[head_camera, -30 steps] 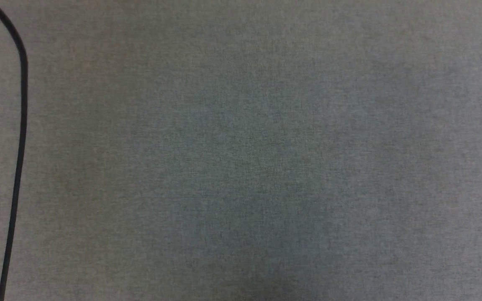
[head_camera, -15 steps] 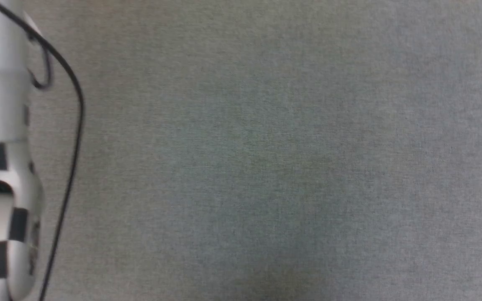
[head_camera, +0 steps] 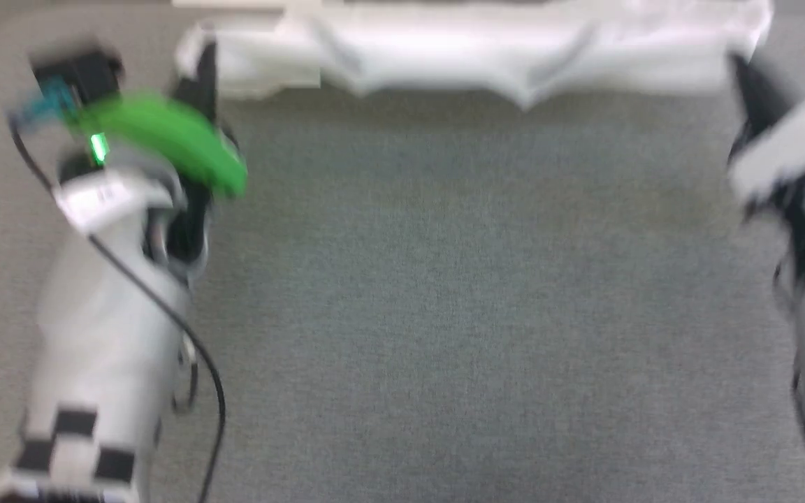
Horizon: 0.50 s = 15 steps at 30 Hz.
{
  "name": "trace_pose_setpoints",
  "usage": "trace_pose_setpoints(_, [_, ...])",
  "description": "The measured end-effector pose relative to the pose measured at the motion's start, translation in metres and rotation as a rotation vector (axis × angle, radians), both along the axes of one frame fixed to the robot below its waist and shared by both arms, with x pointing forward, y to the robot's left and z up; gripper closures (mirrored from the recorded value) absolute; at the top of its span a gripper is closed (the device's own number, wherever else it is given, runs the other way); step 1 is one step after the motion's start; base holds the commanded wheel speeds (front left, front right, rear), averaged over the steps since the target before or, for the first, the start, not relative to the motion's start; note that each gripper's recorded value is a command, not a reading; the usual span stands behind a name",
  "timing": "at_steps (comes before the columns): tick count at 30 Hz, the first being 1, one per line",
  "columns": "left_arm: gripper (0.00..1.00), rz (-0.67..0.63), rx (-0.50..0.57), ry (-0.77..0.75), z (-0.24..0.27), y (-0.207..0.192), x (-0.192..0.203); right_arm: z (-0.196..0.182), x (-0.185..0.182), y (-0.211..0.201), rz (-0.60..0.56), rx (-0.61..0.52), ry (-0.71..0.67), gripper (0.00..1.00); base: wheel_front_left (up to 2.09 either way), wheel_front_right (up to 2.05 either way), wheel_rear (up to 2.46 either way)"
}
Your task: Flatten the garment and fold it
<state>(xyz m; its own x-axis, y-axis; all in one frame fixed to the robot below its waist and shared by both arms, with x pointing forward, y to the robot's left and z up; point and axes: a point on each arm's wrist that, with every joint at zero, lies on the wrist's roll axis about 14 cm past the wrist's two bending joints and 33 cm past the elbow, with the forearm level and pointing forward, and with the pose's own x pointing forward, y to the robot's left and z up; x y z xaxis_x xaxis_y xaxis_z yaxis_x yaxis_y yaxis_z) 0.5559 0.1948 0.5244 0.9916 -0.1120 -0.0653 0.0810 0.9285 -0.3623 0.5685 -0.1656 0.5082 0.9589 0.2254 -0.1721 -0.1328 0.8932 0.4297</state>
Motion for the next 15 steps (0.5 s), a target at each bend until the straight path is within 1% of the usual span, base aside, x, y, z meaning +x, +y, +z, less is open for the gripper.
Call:
trace_pose_setpoints(4, [1.00,-0.001,-0.061,0.097,-0.028,-0.001,-0.058,-0.023,-0.058,-0.003,-0.013,0.012,0.063,1.00,0.00,0.00,0.00])
trace_pose_setpoints(8, [1.00,-0.014,-0.108,0.249,-0.064,-0.007,-0.123,-0.039,-0.110,-0.013,-0.027,-0.022,0.118,1.00,0.00,0.00,0.00])
trace_pose_setpoints(11, [1.00,-0.009,-0.130,0.346,-0.083,-0.008,-0.167,-0.044,-0.139,-0.020,-0.040,-0.050,0.142,1.00,0.00,0.00,0.00])
trace_pose_setpoints(15, [1.00,-0.002,-0.155,0.437,-0.097,-0.010,-0.211,-0.048,-0.167,-0.029,-0.051,-0.089,0.167,1.00,0.00,0.00,0.00])
